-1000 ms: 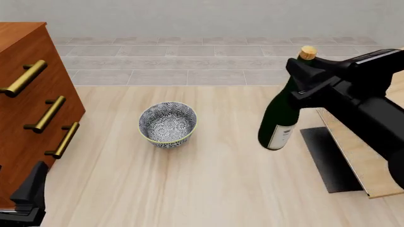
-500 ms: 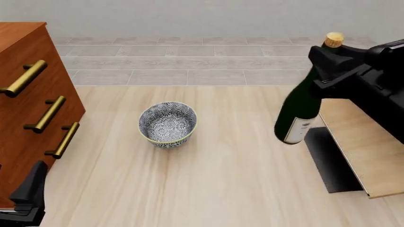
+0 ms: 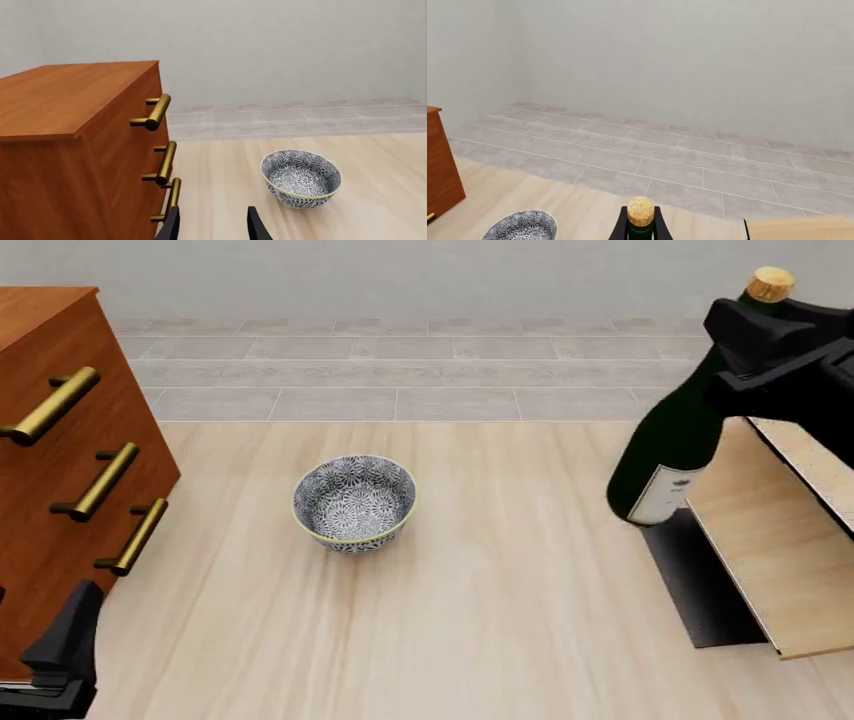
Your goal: Put the wine bottle on the wine rack.
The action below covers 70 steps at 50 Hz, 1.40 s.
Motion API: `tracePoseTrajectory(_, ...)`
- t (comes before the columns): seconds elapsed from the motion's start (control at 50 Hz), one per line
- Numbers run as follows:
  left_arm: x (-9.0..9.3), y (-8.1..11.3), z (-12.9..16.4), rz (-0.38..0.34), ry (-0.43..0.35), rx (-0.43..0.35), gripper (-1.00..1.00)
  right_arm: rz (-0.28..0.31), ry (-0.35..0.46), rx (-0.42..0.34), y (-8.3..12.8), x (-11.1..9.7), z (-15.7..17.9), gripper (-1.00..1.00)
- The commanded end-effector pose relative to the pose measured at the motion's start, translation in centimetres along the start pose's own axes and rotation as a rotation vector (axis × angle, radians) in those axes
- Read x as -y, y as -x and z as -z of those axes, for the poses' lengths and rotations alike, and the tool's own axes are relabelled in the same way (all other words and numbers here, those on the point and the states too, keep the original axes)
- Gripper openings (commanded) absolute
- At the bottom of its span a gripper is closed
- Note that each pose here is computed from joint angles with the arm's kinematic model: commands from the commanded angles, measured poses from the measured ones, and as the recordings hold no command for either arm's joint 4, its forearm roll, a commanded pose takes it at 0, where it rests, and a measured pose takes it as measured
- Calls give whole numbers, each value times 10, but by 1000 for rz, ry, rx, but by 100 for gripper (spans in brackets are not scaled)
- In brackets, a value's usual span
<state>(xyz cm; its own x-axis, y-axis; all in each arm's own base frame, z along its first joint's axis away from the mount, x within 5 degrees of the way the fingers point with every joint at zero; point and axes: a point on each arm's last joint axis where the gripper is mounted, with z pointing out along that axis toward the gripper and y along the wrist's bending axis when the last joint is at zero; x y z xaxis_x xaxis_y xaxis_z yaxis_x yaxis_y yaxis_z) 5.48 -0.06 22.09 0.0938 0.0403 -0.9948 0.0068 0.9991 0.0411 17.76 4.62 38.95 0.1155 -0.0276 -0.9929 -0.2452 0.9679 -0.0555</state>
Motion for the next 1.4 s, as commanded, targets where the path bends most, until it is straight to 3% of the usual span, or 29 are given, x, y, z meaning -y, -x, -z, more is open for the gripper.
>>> tracePoseTrajectory(0.02,0,0,0,2,-3,1,100,-8,-44,30,20,9,8,-100)
tracePoseTrajectory(0.3,0,-1,0,3,-4,-1,100,-6,-95,15,28,18,12,-100)
tracePoseTrajectory(0.62,1,-5,0,10,-6,-5,100,-61,-166,35,49,29,21,-100)
tracePoseTrajectory(1.4,1,-3,0,14,-8,3,100,-56,-303,77,90,43,53,-100)
